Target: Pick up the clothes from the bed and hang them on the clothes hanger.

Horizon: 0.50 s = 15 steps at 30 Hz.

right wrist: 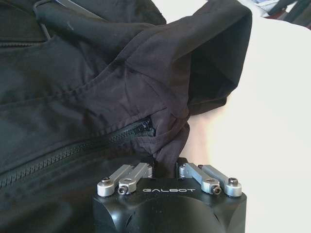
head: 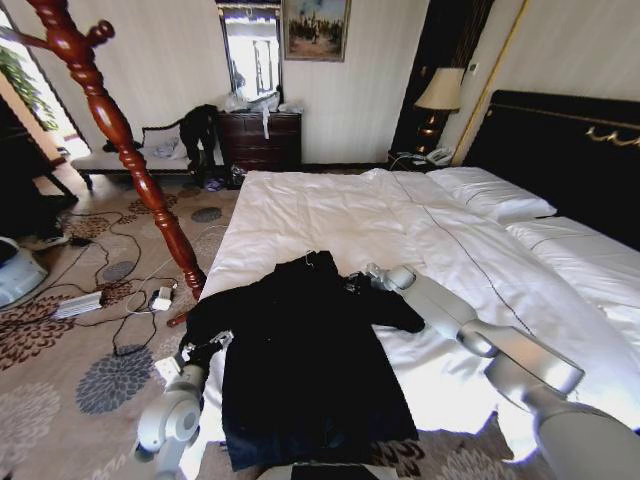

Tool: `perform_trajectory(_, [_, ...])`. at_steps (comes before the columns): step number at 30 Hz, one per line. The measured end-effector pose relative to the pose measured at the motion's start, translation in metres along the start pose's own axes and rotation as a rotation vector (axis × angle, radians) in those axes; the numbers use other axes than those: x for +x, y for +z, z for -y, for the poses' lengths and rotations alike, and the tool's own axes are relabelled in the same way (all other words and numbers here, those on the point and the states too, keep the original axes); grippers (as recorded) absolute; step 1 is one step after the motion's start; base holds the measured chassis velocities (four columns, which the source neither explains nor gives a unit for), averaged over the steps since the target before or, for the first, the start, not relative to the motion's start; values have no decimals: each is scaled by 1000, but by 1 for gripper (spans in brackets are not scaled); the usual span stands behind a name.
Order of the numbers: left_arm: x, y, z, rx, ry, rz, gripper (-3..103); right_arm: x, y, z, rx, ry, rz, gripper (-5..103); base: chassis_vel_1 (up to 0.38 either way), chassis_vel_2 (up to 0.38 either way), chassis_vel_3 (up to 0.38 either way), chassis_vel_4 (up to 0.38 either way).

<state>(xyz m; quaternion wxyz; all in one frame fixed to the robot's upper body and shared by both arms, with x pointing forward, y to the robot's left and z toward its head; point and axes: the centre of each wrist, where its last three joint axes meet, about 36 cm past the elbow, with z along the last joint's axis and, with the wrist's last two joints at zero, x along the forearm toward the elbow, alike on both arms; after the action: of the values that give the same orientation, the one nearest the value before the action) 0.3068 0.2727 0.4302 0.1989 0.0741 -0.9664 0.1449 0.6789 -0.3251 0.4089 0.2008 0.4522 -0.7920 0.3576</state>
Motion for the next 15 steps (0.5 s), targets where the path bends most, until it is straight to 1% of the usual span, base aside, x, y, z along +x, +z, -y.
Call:
perform_trajectory(2, [0,-2,2,2,18,-4,100,6,3,-1,15,-4,0,18,0,0,0,0])
perform_trajectory(3, [0,-3,4,4,39,-11,100,10,4,-1,23,-3,6,18,0,0,0,0])
perform_trajectory(4, [0,-3,4,4,39,-11,100,10,4,-1,23,-3,6,18,0,0,0,0])
perform_trajectory(5, [-1,-3,8,5,64,-23,100,12,6,-2,26,-1,16,18,0,0,0,0])
perform_trajectory(8, [-8,4,18,-18,133,-47,100,19,12,-6,23,10,51,18,0,0,0,0])
perform_trajectory(9, [-8,4,18,-18,133,-47,100,19,12,-6,23,10,51,18,0,0,0,0])
perform_trajectory(11, [-13,9,21,-37,174,-62,100,23,21,-8,35,24,67,18,0,0,0,0])
perform_trajectory(15, [-18,13,22,-52,192,-76,100,27,36,-12,58,42,44,18,0,0,0,0])
